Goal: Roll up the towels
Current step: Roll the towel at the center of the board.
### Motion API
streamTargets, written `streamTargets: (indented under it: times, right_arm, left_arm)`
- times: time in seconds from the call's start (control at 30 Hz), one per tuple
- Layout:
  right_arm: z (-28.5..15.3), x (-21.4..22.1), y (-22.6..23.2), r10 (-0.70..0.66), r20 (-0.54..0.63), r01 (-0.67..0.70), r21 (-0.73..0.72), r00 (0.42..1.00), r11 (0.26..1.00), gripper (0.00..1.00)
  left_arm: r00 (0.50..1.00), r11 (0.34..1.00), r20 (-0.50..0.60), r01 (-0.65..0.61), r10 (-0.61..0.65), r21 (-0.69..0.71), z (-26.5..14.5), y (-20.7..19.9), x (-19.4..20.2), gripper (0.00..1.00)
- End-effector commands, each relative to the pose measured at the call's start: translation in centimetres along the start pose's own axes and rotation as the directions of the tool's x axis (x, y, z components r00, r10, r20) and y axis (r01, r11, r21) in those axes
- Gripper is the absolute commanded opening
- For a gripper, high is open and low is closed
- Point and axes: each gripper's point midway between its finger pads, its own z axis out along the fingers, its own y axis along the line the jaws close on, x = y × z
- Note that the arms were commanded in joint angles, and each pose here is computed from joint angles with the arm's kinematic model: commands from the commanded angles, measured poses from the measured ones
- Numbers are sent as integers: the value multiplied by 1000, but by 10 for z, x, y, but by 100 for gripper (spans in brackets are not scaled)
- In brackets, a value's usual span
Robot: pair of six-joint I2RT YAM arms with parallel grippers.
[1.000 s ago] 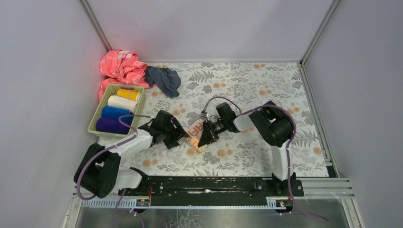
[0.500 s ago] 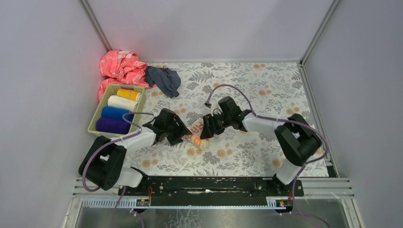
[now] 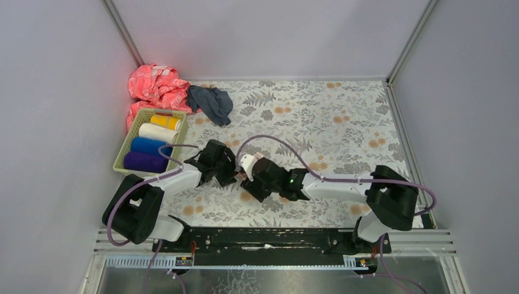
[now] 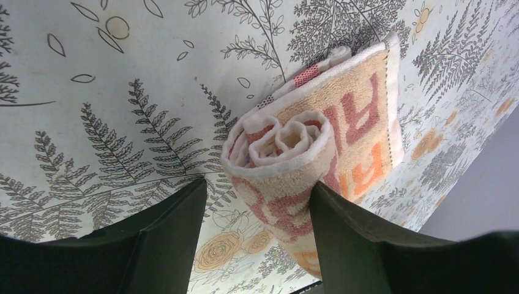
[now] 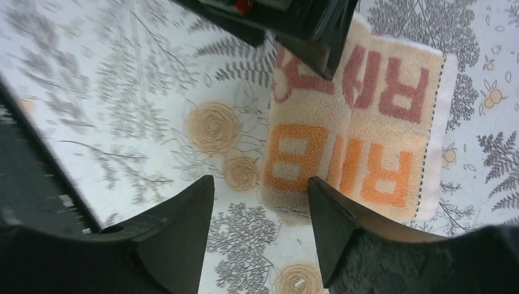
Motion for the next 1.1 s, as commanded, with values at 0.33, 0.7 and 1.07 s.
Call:
streamTargets:
  times: [0.33, 0.7, 1.07]
  right_arm:
    - [50, 62, -28, -211, -201, 246, 165, 956, 955, 59]
    - [32, 61, 20, 34, -301, -131, -305, 953, 943, 28]
    - [22, 40, 42, 283, -475, -534, -559, 833, 635, 27]
  left_arm:
    - [1000, 987, -9, -26, 25, -158, 8, 45, 8, 62]
    - [994, 996, 107, -3, 12, -89, -24, 22, -18, 72]
    - [993, 998, 108, 56, -55, 1, -53, 22, -6, 76]
